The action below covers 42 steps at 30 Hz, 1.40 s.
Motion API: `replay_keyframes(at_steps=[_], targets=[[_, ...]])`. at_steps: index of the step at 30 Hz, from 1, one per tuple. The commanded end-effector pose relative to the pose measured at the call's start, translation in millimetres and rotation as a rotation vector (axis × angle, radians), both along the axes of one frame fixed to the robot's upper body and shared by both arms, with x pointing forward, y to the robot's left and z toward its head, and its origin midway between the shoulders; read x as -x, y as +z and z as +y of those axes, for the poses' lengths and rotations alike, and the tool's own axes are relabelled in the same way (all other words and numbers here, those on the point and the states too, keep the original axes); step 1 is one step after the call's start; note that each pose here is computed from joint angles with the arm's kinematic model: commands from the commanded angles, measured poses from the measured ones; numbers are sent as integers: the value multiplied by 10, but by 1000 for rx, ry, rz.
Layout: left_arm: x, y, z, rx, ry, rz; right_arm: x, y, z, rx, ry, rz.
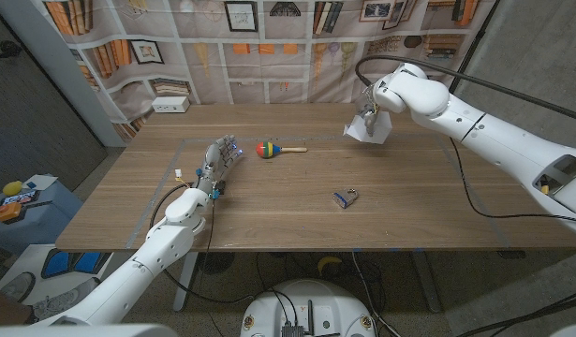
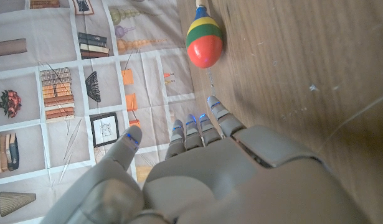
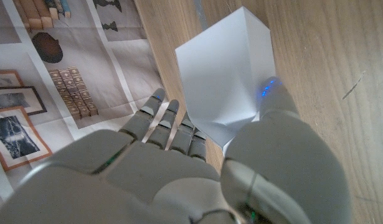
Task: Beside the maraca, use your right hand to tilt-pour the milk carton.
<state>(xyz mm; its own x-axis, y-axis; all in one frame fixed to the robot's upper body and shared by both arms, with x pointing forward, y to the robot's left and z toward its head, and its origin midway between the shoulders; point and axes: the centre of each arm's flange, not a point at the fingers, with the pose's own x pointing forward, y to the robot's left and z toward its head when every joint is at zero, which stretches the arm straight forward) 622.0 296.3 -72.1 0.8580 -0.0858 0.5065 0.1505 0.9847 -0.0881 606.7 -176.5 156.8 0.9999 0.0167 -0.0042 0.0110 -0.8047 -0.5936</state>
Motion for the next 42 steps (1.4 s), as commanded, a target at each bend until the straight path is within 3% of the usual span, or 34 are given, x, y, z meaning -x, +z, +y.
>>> replay_keyframes(at_steps=[1,13,26,42], targets=[[-6,-23,22,7,-4,-8,-18,-54,119,157,-75,-14],[8,-87,61,11,-5,-7,-36,-111,132,234,-120,-18],[39,-129,99,15,-8,-9,-26,-211,211,254,-111,-20],[73,-191,182,24,-16,-16,37,-187,264,243,-98,-43]])
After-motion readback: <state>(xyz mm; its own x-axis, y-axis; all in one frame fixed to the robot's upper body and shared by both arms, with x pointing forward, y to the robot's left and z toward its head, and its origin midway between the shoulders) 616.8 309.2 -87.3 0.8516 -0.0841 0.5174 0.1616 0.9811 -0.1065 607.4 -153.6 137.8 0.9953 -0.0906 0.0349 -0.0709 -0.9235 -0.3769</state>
